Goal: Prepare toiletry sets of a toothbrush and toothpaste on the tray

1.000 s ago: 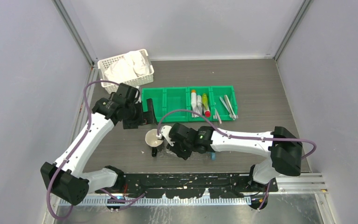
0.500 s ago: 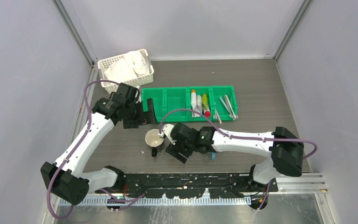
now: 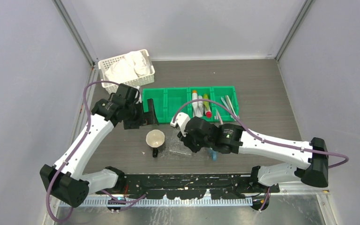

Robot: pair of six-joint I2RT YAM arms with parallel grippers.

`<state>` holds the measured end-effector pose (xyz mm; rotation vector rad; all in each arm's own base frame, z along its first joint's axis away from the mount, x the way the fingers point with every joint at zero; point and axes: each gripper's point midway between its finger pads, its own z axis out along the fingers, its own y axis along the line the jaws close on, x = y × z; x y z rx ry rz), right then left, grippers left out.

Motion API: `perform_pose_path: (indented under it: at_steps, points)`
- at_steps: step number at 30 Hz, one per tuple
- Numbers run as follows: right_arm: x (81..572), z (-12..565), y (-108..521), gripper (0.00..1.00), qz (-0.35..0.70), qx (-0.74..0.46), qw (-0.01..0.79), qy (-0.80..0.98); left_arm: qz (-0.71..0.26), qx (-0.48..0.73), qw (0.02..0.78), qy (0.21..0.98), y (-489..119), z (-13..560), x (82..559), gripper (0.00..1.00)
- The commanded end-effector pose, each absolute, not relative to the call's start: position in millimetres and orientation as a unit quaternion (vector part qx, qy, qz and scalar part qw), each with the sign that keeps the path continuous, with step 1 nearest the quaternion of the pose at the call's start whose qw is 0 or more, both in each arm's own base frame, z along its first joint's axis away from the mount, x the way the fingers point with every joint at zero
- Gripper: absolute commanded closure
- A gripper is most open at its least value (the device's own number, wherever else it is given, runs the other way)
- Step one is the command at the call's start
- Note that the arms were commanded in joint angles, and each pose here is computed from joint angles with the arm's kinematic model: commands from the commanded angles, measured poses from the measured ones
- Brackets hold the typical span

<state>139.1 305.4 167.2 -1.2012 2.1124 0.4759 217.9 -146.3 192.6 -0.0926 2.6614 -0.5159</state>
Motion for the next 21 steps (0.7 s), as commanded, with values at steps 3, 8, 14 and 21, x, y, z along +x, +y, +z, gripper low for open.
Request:
perform_pose_path:
  at_steps: [3, 8, 14, 21]
  points:
    - [186.3, 181.8, 310.9, 0.78, 0.099, -0.36, 0.377, 0.848, -0.195, -0.038, 0.243, 0.949, -147.6, 203.4, 229.7, 0.05]
    - [220.3, 169.3, 336.1, 0.73, 0.09, -0.327, 0.346, 0.875, -0.185, -0.046, 0.242, 0.951, -144.6, 196.8, 230.5, 0.15]
    - [240.3, 162.9, 350.1, 0.66, 0.114, -0.315, 0.321, 0.886, -0.177, -0.05, 0.24, 0.953, -138.1, 189.8, 222.2, 0.13]
    - [210.3, 148.1, 364.4, 0.66, 0.142, -0.369, 0.286, 0.873, -0.181, -0.051, 0.239, 0.953, -139.8, 188.4, 222.0, 0.12]
